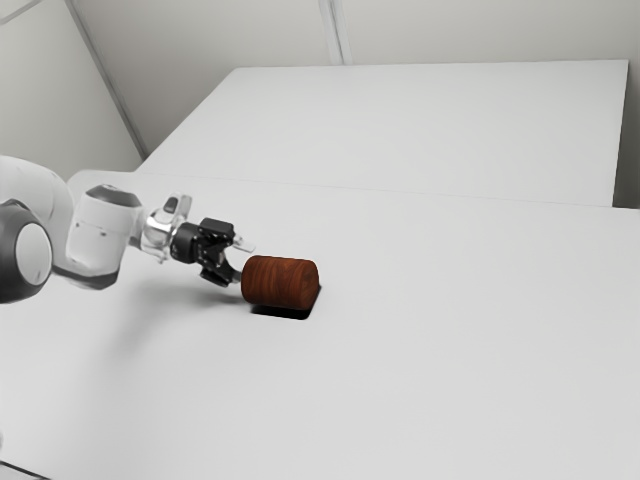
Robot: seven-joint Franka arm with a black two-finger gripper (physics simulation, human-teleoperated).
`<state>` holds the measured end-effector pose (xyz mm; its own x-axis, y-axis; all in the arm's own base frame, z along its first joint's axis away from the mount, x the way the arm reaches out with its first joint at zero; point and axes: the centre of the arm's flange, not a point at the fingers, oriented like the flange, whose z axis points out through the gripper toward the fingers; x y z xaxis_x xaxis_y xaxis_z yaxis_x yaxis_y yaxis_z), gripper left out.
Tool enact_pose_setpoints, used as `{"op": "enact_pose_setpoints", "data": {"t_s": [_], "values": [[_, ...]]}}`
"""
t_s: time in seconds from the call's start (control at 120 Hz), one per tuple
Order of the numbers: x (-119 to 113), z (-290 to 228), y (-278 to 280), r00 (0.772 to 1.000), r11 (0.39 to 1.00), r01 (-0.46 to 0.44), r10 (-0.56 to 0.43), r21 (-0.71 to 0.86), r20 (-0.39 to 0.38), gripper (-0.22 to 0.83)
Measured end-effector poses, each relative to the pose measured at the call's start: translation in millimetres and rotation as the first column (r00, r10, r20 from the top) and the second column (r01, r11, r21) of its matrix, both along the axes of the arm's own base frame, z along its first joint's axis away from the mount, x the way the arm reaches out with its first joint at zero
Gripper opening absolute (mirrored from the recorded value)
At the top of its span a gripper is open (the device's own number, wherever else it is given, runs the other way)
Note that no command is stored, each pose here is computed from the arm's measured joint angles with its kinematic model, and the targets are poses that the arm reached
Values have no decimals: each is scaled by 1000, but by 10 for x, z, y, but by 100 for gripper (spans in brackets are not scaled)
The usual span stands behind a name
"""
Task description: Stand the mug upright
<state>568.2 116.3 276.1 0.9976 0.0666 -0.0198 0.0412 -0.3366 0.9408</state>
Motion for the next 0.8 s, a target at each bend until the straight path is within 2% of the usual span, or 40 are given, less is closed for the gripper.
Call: {"op": "enact_pose_setpoints", "data": {"t_s": [0.158, 0.317, 0.45, 0.667, 0.8], "values": [[8, 0, -101, 1000, 998, 11, -10, -57, 18, 60], [12, 13, -114, 999, 997, 16, -14, -72, 37, 18], [13, 17, -111, 999, 997, 17, -14, -75, 50, -1], [37, 125, -139, 996, 997, 26, -20, -68, 84, -13], [71, 490, -165, 988, 998, 43, -37, -37, 148, -15]]}}
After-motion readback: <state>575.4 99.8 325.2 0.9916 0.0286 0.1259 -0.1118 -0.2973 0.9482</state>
